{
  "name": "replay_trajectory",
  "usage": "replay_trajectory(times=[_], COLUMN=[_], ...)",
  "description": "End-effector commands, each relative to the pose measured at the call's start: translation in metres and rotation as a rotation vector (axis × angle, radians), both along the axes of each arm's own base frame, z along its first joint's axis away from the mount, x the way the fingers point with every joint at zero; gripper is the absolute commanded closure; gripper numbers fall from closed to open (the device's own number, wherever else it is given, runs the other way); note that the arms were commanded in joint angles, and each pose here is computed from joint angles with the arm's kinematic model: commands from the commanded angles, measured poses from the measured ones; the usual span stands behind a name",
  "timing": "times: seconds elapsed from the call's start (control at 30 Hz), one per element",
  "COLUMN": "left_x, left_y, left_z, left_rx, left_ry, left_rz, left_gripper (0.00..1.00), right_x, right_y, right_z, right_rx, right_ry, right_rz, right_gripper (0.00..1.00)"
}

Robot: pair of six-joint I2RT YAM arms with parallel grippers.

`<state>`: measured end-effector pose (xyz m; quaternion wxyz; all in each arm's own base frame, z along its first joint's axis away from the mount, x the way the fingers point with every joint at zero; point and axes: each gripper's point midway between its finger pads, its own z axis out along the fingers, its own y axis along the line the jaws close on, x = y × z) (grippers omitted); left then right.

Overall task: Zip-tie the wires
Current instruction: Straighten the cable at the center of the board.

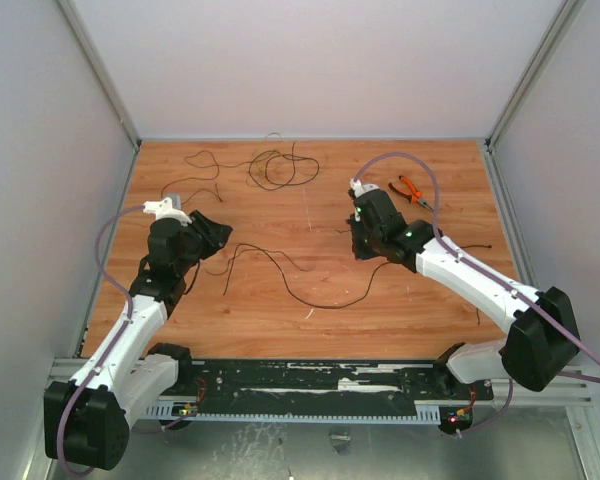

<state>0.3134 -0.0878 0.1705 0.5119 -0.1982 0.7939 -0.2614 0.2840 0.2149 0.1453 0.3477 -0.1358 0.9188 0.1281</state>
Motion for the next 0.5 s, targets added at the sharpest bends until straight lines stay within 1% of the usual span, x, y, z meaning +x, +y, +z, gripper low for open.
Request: replay_trajectory(times=[0.0, 0.03, 0.1, 0.23, 0.37, 0.47], left_x=[0.006, 0.005, 0.005, 0.006, 0.008, 0.009], left_y=[0.000, 0.001, 0.003, 0.008, 0.012, 0.013], left_z=[0.012, 0.013, 0.012, 0.007, -0.007, -0.013], left_rx=[0.023, 0.028, 0.035, 0.058, 0.109, 0.127], left_ry=[-0.055, -0.055, -0.049, -0.033, 0.015, 0.040], left_rz=[0.000, 0.003, 0.010, 0.028, 0.033, 0.027], left_gripper=[0.49, 0.44, 0.37, 0.29, 0.26, 0.25], right_x=[-0.001, -0.002, -0.004, -0.008, -0.016, -0.023], right_y=[-0.029, -0.029, -0.030, -0.036, -0.046, -0.059], right_z=[0.003, 0.004, 0.003, -0.006, -0.017, -0.028], right_rx=[-0.078, -0.073, -0.072, -0.101, -0.134, -0.186], right_ry=[-0.021, -0.022, -0.022, -0.005, 0.021, 0.050], right_rz=[-0.119, -0.118, -0.119, -0.126, -0.142, -0.177], right_gripper=[1.00, 1.00, 1.00, 1.00, 1.00, 1.00])
